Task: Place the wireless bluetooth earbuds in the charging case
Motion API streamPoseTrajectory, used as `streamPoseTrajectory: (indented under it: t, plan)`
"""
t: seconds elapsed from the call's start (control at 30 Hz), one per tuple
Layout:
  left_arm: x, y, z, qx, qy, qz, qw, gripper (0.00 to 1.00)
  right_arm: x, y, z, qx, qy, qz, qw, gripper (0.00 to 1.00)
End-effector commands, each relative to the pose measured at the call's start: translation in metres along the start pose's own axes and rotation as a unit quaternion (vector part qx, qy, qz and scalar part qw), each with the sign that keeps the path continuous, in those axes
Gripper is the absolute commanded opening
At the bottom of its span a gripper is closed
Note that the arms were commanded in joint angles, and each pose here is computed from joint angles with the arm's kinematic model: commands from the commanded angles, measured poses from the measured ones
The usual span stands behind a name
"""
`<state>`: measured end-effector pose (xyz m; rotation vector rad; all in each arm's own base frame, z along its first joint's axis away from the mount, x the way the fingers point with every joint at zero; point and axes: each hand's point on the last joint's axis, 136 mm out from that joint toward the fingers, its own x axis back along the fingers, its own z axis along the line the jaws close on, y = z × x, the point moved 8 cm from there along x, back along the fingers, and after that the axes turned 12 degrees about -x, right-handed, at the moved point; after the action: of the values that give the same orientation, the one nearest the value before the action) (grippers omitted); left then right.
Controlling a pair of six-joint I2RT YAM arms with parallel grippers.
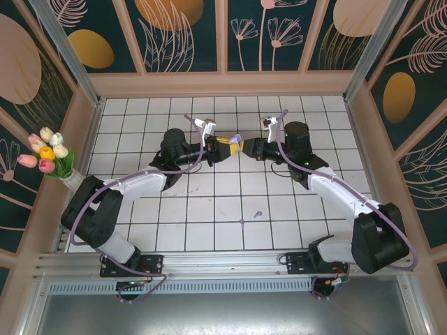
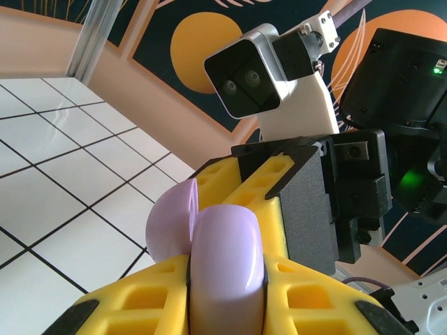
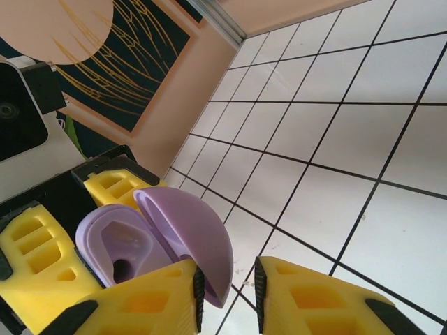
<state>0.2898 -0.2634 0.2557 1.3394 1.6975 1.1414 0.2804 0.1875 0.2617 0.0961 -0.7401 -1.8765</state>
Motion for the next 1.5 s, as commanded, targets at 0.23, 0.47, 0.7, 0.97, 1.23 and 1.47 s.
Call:
streamPoseTrajectory:
  t: [0.23, 0.47, 0.7, 0.97, 1.23, 1.47]
  plan:
    - [-0.005, 0.013, -0.007, -0.015, -0.028, -0.006, 0.999, 0.00, -0.002, 0.004, 0.016, 0.039, 0.026, 0.016, 0.999, 0.21]
    - [-0.006, 0.013, -0.007, -0.014, -0.028, -0.006, 0.999, 0.00, -0.001, 0.006, 0.017, 0.044, 0.022, 0.020, 0.999, 0.08]
    - [-0.006, 0.012, -0.005, -0.010, -0.025, -0.004, 1.000, 0.09, 0.002, 0.008, 0.020, 0.046, 0.013, 0.007, 0.999, 0.02]
    - [-0.007, 0.011, -0.003, -0.007, -0.022, -0.002, 1.000, 0.19, 0.006, 0.010, 0.024, 0.049, 0.006, -0.004, 0.999, 0.00]
    - [-0.007, 0.010, -0.001, -0.006, -0.012, -0.003, 1.000, 0.37, 0.007, 0.011, 0.029, 0.055, -0.006, -0.011, 0.998, 0.00]
    - [-0.007, 0.009, 0.000, -0.007, -0.004, -0.004, 1.000, 0.48, 0.006, 0.009, 0.025, 0.055, -0.025, -0.014, 0.998, 0.00]
